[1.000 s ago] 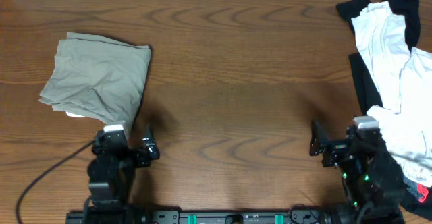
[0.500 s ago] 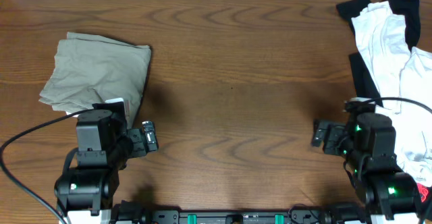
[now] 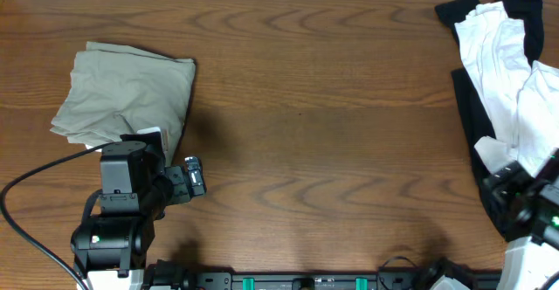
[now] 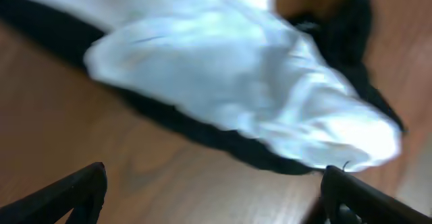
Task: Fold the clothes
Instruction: 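Reach the right gripper into the clothes pile and grasp the white T-shirt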
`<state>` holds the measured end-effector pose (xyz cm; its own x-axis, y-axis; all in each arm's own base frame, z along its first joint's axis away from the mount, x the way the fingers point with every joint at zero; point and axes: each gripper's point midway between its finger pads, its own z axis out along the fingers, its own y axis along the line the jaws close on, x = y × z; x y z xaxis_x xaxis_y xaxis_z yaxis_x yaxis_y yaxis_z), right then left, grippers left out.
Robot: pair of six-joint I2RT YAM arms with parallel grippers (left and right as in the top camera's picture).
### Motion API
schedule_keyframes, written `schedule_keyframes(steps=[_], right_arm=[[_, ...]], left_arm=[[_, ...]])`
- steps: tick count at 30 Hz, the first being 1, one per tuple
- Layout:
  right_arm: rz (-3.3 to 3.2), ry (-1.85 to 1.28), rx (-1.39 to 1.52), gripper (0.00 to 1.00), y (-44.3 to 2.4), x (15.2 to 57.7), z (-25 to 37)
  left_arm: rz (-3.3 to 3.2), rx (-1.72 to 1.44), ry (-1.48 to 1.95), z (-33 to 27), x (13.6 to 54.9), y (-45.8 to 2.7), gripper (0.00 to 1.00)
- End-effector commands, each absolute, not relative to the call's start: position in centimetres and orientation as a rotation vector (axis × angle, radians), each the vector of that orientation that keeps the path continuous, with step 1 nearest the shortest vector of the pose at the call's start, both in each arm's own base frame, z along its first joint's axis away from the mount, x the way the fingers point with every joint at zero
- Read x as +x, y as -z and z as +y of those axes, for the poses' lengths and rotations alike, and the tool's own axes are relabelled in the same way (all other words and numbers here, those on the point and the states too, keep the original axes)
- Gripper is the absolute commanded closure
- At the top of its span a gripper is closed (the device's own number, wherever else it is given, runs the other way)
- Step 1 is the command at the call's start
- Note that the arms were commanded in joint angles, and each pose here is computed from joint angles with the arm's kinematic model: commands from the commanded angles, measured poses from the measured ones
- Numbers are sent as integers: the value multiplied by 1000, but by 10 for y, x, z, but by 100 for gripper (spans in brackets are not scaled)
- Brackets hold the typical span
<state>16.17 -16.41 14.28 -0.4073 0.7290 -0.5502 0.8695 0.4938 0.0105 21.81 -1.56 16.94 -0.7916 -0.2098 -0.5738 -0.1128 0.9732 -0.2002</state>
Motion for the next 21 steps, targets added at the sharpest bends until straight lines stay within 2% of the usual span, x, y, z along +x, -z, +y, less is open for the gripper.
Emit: schedule_keyframes(steps=[1, 12, 21], right_arm=[[2169, 382, 1433, 1, -149, 151, -181], [2142, 475, 1575, 4, -148, 127, -204], [2212, 476, 1618, 7, -124, 135, -215]], left_arm=[[2469, -240, 219, -16, 220, -177, 2], [2469, -240, 219, -16, 220, -177, 2], [2469, -240, 219, -16, 220, -177, 2]])
